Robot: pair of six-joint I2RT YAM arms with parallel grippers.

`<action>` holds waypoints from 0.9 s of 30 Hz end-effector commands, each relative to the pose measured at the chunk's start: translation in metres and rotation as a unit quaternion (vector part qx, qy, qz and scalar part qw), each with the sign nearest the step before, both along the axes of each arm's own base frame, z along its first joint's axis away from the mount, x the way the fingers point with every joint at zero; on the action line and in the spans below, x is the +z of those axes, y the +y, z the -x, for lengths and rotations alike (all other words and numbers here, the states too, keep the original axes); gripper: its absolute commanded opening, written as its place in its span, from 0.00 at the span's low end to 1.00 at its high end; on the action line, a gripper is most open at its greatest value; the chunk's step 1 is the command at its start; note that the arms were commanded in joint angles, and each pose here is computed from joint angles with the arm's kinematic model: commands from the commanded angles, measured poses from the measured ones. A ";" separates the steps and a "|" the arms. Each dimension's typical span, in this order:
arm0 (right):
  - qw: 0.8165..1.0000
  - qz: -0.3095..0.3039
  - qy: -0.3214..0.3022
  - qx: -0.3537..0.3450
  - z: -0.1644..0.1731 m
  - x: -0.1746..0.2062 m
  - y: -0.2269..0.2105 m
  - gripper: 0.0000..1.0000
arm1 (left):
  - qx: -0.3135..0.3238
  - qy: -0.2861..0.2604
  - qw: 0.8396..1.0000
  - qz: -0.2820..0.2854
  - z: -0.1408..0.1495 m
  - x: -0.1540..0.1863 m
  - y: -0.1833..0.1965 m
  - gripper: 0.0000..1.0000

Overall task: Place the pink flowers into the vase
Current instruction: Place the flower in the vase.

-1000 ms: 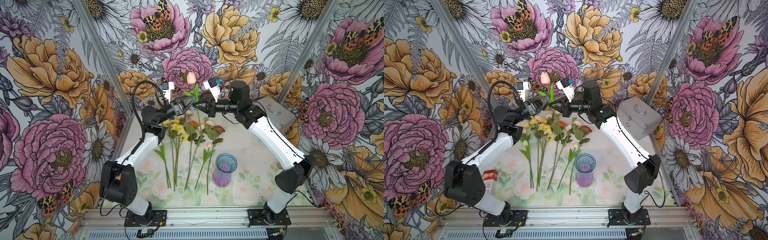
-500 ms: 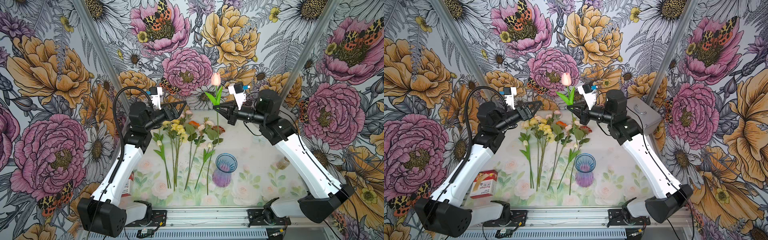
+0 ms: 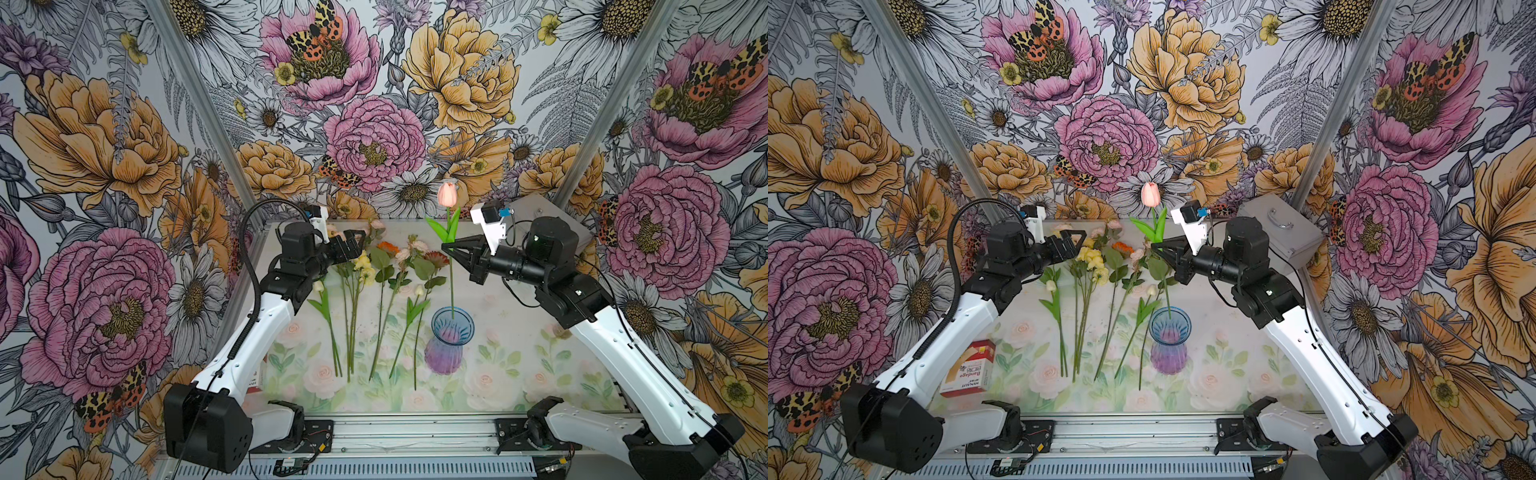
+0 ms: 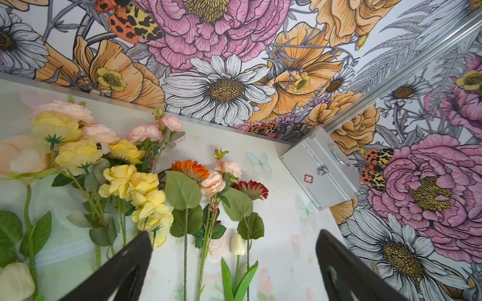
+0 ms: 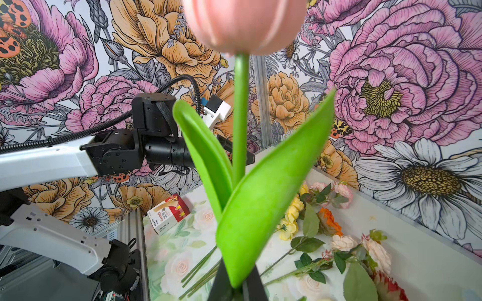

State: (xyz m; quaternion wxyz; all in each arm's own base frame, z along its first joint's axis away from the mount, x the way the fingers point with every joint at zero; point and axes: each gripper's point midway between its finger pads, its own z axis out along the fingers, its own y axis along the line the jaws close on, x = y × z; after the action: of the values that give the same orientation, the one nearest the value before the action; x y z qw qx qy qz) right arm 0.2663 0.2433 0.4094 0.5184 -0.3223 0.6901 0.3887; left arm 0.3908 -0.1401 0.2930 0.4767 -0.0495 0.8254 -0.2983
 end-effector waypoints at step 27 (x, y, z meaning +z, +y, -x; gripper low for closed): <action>0.996 0.012 -0.059 -0.062 0.028 -0.126 -0.020 0.01 | 0.026 0.021 0.998 -0.059 -0.008 -0.038 0.004 0.99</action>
State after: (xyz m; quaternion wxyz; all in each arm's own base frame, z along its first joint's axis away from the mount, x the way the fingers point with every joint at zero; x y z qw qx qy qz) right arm 0.2364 0.2255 0.2652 0.5287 -0.3135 0.7158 0.3315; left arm 0.3979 -0.1362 0.2611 0.4659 -0.0600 0.8469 -0.2493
